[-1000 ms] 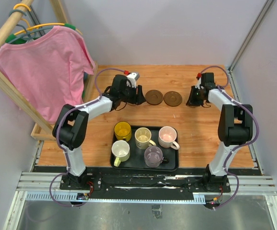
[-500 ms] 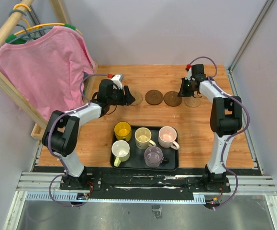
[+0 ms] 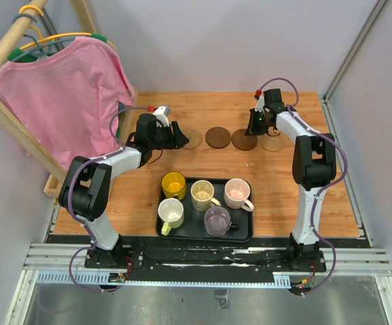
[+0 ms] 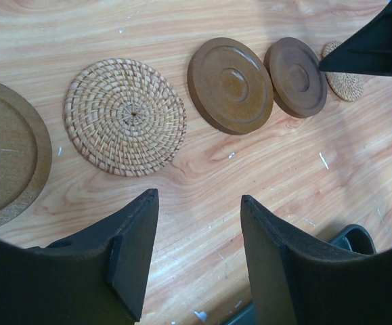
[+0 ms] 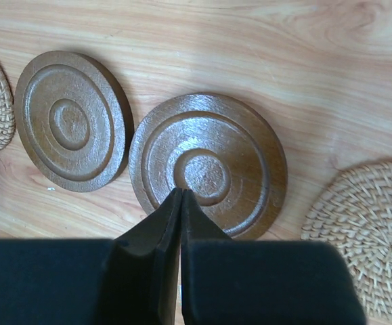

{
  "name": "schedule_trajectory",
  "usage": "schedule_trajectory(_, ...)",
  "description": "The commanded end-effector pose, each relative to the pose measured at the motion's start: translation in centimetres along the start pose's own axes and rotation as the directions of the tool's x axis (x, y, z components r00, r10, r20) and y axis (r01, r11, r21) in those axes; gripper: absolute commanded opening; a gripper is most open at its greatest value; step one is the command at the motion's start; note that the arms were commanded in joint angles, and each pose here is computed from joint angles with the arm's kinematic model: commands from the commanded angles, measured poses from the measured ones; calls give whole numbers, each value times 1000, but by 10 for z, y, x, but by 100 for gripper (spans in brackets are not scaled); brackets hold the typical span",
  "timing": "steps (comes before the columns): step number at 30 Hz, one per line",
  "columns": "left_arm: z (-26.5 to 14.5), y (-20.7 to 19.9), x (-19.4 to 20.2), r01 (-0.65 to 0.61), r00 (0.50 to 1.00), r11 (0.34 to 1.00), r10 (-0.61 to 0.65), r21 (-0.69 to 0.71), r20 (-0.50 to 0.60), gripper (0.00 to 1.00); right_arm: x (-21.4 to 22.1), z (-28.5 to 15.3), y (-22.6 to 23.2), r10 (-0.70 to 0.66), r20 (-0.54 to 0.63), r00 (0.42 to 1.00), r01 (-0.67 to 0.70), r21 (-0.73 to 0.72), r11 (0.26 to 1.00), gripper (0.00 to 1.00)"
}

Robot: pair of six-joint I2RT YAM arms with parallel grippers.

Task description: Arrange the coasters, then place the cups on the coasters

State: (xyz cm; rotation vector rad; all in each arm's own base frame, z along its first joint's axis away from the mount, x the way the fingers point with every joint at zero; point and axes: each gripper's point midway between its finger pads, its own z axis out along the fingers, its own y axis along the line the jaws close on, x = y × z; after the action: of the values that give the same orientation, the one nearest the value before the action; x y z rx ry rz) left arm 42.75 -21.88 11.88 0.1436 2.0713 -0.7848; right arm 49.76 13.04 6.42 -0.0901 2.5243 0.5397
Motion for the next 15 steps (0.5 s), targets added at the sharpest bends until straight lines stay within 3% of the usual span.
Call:
schedule_trajectory(1, -4, -5, -10, -14, 999, 1000, 13, 25, 39, 56, 7, 13, 10, -34, -46, 998, 33, -22, 999, 3)
schedule_trajectory(15, 1, -5, -8, -6, 1000, 999, 5, 34, 23, 56, 29, 26, -3, -27, -113, 993, 30, 17, 999, 4)
